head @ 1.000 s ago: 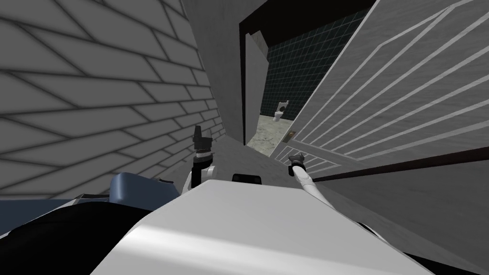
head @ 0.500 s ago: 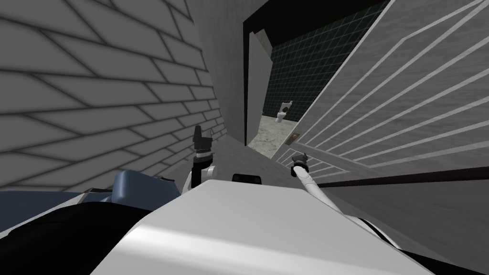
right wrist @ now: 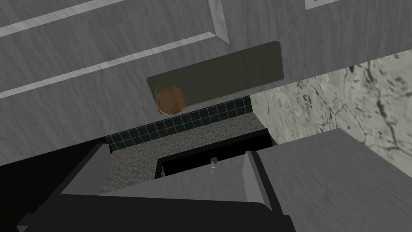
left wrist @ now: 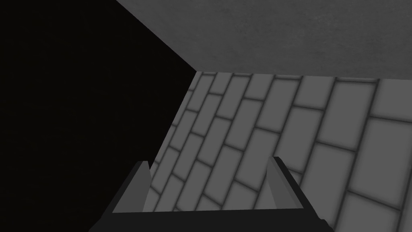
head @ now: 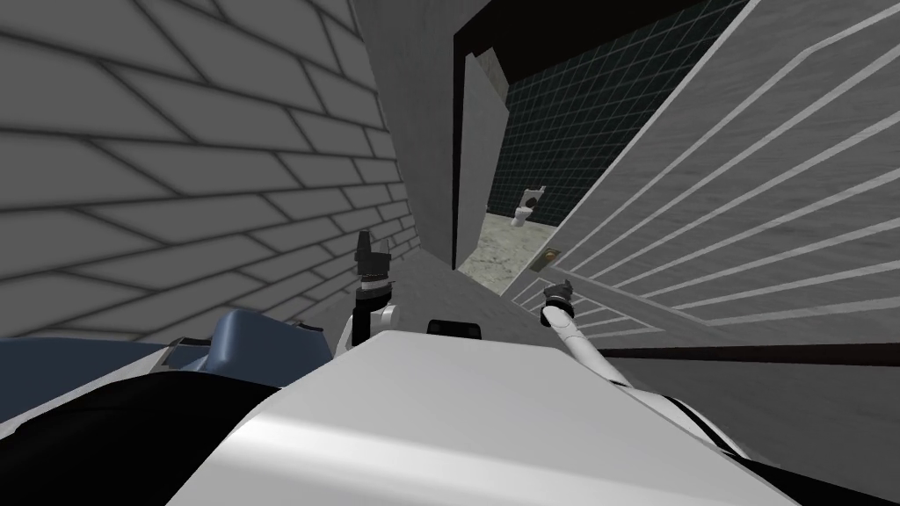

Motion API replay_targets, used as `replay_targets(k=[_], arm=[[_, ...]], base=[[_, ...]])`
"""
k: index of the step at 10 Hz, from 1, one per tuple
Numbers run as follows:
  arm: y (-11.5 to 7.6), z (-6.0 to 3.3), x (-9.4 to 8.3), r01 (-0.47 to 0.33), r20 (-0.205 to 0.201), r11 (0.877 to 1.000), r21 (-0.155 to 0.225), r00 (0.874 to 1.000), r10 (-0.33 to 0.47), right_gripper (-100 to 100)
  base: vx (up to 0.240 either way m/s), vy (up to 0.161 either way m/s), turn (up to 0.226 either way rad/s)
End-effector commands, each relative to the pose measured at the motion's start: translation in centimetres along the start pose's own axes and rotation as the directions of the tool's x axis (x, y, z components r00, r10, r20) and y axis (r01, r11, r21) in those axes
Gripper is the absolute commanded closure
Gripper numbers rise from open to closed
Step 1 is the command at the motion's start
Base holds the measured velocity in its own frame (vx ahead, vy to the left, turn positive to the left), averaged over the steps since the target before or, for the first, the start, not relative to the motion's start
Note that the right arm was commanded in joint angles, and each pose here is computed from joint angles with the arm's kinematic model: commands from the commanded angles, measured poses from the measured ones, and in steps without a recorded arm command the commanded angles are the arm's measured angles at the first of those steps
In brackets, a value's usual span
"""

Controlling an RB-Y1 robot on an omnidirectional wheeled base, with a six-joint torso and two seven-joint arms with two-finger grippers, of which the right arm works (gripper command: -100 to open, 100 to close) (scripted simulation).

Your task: Push the door open

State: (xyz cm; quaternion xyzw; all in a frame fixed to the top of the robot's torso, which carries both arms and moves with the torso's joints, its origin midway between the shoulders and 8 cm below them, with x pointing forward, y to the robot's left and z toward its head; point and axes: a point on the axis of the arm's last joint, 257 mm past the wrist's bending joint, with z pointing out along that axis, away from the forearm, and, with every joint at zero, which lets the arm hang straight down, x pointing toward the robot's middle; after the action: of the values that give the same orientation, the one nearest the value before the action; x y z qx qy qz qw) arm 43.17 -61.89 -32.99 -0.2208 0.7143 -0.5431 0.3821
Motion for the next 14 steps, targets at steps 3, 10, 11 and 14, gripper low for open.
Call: replay_targets(k=[3,10,11,14], arm=[[-1.9,0.69,0.9,0.138,-0.002,0.989,0.056,0.99,-0.138,-100],[-3.8,1.36,1.5,0.277,-0.003,0.955,0.106,0.961,-0.278,-100],[-4.0,1.47,1.6,0.279,-0.008,0.954,0.108,0.96,-0.28,-100],[-4.2,1.6,1.9,0.279,-0.016,0.954,0.108,0.96,-0.279,-100]], base=[[0.079,-0.028,0.089],[0.044,-0.018,0.053],[0.097,-0.112,0.018],[0.139,-0.108,0.032]])
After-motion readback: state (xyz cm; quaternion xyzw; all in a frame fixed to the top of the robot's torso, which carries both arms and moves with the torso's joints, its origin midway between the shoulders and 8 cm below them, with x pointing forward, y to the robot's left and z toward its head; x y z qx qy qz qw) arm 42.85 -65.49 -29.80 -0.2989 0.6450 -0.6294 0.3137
